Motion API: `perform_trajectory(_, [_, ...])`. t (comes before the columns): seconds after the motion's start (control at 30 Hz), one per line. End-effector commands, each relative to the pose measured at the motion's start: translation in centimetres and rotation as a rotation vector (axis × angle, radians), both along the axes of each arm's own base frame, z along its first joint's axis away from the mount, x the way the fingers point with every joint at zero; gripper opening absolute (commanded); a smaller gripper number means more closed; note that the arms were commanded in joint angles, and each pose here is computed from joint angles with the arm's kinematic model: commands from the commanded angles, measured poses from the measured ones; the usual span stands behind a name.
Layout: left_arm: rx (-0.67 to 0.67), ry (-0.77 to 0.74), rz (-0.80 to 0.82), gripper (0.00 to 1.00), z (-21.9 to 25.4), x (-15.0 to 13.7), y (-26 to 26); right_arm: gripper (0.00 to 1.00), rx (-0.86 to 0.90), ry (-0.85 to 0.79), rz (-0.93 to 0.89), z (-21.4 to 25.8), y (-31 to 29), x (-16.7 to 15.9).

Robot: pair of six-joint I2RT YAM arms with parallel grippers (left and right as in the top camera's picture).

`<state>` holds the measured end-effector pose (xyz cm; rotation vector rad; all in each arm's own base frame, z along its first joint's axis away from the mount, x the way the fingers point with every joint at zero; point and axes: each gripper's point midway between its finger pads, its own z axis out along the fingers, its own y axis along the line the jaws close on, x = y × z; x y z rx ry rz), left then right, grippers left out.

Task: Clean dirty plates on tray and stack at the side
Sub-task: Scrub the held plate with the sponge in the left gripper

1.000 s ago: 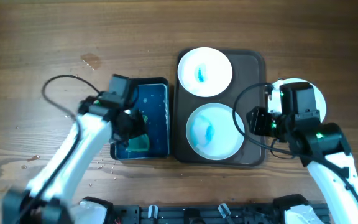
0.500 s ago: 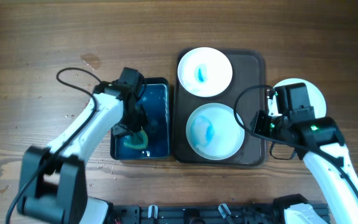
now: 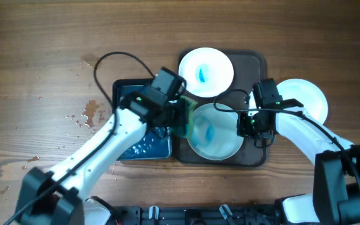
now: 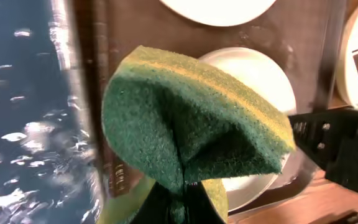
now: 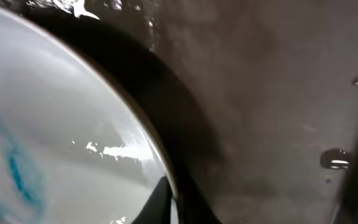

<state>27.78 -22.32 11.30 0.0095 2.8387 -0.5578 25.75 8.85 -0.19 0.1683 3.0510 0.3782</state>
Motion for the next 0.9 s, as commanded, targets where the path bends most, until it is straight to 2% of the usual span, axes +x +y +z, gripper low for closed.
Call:
perform_trajectory(0.0, [-0.134,0.091,-0.058,0.04,-2.4,-0.3,-5.7,0.04,-0.045,0.028,-0.011,-1.8,-0.8,-1.2])
perform_trajectory(0.17, [-0.155,0.151,-0.055,0.04,-9.3,-0.3,-10.9,0.04,-0.046,0.028,-0.029,-1.8,-0.9,-1.2])
perform_trajectory(0.23, [-0.113,0.15,-0.031,0.04,-11.2,0.2,-10.4,0.04,-0.046,0.029,-0.029,-1.8,-0.9,-1.2])
perform_trajectory(0.33, [0.164,0.098,0.148,0.04,-12.4,1.7,-4.3,0.04,-0.046,0.028,-0.028,-1.8,-0.9,-1.2])
perform_trajectory(0.47, [0.473,-0.018,0.228,0.04,-9.5,3.9,1.1,0.04,-0.046,0.028,-0.029,-1.8,-0.9,-1.2])
perform_trajectory(0.5, [0.486,-0.034,0.207,0.04,-9.2,4.2,1.1,0.04,-0.046,0.028,-0.028,-1.8,-0.9,-1.1])
perform_trajectory(0.57, [0.397,0.007,0.179,0.04,-9.7,3.8,-0.8,0.04,-0.045,0.024,-0.029,-1.8,-0.8,-1.1])
perform_trajectory(0.73, [-0.029,0.204,-0.041,0.04,-10.7,0.5,-10.9,0.04,-0.045,0.024,-0.028,-1.8,-0.8,-1.1])
perform_trajectory(0.87, [-0.123,0.253,-0.144,0.04,-11.2,-2.0,-14.4,0.04,-0.044,0.02,-0.028,-1.8,-0.8,-1.0])
